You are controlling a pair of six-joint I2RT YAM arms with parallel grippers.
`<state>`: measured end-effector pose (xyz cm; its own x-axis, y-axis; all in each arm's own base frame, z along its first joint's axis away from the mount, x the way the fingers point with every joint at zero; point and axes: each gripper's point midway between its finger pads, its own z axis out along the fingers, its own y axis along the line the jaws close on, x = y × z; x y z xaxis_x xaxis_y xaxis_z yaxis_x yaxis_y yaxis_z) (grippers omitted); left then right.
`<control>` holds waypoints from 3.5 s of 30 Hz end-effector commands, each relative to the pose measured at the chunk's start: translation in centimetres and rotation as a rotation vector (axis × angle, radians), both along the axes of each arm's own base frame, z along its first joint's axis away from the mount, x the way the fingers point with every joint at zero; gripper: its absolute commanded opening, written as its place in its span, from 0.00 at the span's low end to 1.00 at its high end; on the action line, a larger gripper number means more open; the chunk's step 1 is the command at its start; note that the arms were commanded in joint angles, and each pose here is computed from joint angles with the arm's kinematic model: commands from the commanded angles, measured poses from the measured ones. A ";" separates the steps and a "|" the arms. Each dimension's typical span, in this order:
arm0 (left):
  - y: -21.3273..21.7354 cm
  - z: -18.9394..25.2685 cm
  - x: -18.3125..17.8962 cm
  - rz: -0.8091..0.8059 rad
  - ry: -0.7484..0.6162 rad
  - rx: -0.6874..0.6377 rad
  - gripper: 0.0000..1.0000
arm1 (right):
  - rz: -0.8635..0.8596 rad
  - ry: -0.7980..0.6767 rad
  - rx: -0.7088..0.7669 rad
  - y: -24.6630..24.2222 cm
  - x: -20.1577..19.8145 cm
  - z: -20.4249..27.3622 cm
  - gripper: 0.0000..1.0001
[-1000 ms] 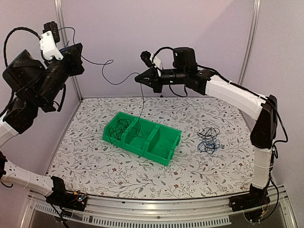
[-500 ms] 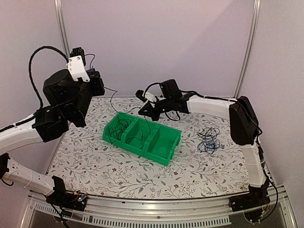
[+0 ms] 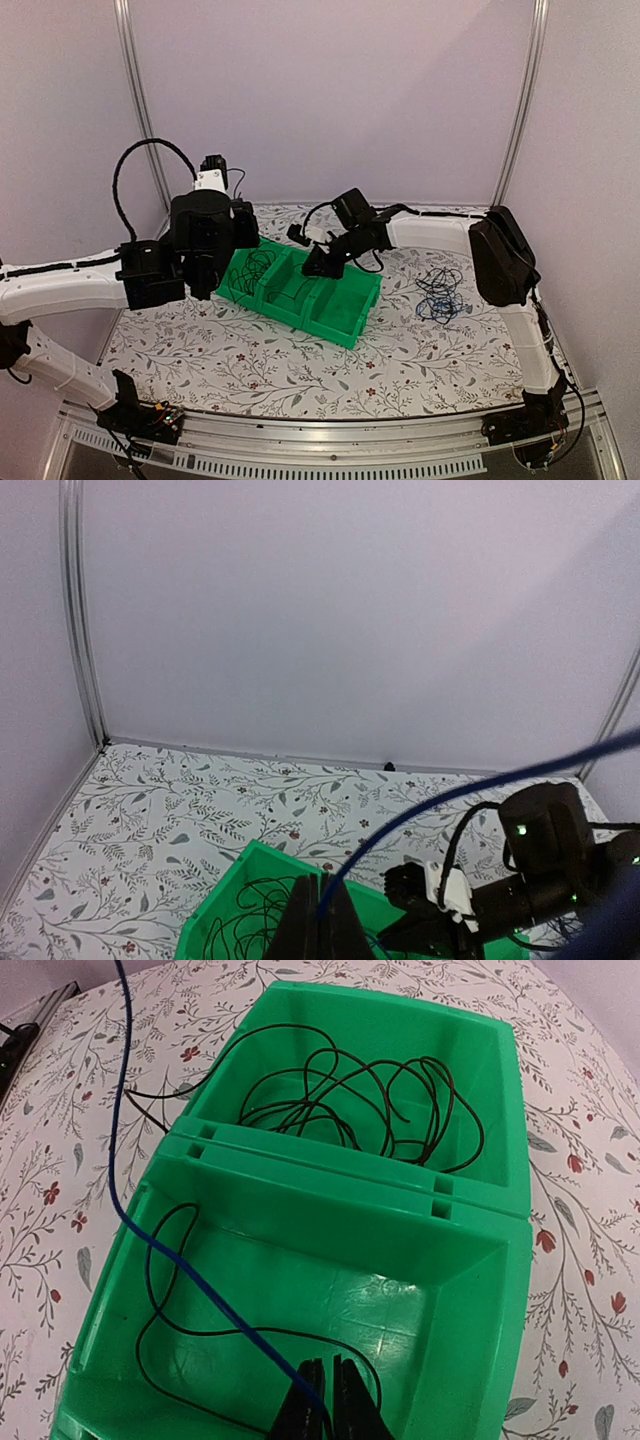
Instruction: Untangle the cables
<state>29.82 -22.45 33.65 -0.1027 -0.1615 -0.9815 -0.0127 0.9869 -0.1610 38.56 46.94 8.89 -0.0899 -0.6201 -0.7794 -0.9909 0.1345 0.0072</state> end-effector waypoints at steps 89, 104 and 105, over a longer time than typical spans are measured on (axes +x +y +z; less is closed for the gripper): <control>-9.4 -16.8 3.3 -0.570 0.504 0.026 0.45 | -0.355 0.067 -0.009 -22.5 -3.0 9.6 0.60; -15.1 -22.6 10.0 -0.456 0.729 0.028 0.31 | -0.335 0.200 -0.006 -21.0 -2.0 7.0 0.58; -15.1 -22.6 10.1 -0.452 0.735 0.029 0.31 | -0.335 0.206 -0.007 -21.0 -2.1 6.9 0.58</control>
